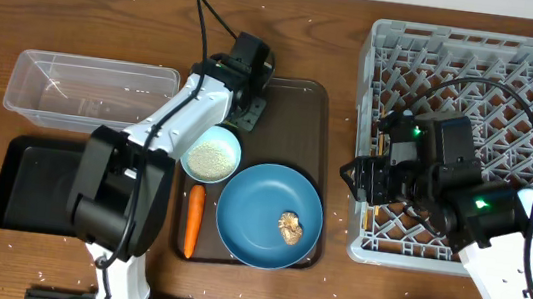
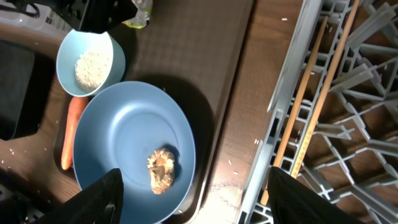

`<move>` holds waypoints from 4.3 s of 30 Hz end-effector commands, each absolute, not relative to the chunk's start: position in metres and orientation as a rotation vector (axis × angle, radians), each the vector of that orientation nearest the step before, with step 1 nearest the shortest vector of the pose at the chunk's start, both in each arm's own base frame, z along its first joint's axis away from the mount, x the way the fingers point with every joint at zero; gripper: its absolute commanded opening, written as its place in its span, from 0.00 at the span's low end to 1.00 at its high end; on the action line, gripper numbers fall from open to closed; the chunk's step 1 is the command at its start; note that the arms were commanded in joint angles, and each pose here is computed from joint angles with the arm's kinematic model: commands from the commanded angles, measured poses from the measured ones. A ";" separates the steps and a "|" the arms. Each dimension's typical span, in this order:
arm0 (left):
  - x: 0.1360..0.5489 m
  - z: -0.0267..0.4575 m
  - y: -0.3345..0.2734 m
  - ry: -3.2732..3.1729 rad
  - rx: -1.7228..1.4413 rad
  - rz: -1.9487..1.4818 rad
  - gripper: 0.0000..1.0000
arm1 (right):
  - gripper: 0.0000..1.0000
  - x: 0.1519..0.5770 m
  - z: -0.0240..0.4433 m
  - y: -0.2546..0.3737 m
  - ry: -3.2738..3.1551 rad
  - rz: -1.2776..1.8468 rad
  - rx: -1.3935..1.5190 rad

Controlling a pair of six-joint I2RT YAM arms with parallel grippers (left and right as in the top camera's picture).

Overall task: Sort waste into correct bins and load items into the dishwasher rack
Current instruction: 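Grasp green snack wrapper with foil using left gripper, then drop the wrapper into the clear plastic bin with left gripper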

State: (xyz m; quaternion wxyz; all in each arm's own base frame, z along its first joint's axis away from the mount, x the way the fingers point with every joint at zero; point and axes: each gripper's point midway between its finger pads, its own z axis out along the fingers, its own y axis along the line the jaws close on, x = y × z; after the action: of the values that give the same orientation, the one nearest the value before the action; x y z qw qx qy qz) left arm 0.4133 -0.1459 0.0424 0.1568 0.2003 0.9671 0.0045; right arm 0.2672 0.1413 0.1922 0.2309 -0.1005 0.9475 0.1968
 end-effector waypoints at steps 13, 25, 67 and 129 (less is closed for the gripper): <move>0.417 0.045 -0.143 2.745 0.585 0.037 0.06 | 0.67 0.264 0.191 0.142 2.622 0.537 -0.272; 0.421 0.121 -0.152 2.581 0.527 -0.027 0.06 | 0.67 0.264 0.191 0.142 2.621 0.533 -0.271; 0.422 0.090 -0.159 2.672 0.544 -0.037 0.06 | 0.70 0.260 0.188 0.140 2.646 0.529 -0.269; 0.456 0.147 0.068 2.159 -1.281 -0.066 0.27 | 0.72 0.256 0.184 0.136 2.673 0.501 -0.257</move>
State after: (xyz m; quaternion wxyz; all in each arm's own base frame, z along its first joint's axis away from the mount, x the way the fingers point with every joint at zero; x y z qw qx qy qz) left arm 0.4555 0.0649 0.1427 0.2996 -0.5199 0.7988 -0.0423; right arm 0.2562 0.1336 0.1834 0.2037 -0.0929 0.9579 0.1795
